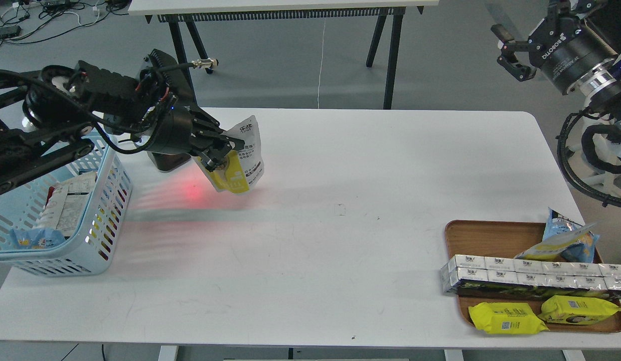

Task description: Scan snack and place in basket

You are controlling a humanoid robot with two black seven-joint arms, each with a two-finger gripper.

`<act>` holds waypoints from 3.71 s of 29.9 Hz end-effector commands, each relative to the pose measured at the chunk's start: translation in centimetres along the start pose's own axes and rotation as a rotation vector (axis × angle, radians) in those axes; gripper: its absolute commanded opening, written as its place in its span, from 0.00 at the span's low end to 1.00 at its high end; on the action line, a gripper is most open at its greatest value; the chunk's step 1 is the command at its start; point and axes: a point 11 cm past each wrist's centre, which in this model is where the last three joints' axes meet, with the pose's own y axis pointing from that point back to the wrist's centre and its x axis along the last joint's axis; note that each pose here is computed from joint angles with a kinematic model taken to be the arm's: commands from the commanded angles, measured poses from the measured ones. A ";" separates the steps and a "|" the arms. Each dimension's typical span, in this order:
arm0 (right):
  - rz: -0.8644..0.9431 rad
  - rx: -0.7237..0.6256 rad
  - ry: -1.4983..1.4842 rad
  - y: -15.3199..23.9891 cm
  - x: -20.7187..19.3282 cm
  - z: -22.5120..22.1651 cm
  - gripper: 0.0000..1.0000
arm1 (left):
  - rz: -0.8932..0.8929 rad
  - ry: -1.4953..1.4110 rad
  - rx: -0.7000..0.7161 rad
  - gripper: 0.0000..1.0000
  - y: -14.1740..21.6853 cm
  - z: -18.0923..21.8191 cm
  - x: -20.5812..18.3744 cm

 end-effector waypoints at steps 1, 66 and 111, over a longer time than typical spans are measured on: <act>-0.001 0.002 -0.002 -0.1 -0.1 0.0 1.00 | -0.014 0.029 0.050 0.00 1.3 -1.6 -1.4; 0.008 0.002 -0.009 0.3 0.2 0.3 1.00 | -0.155 0.445 0.406 0.37 16.2 -8.3 -15.7; -0.311 -0.140 0.106 -3.4 -9.6 5.5 1.00 | 0.896 1.417 -0.429 0.92 1.5 -3.9 0.7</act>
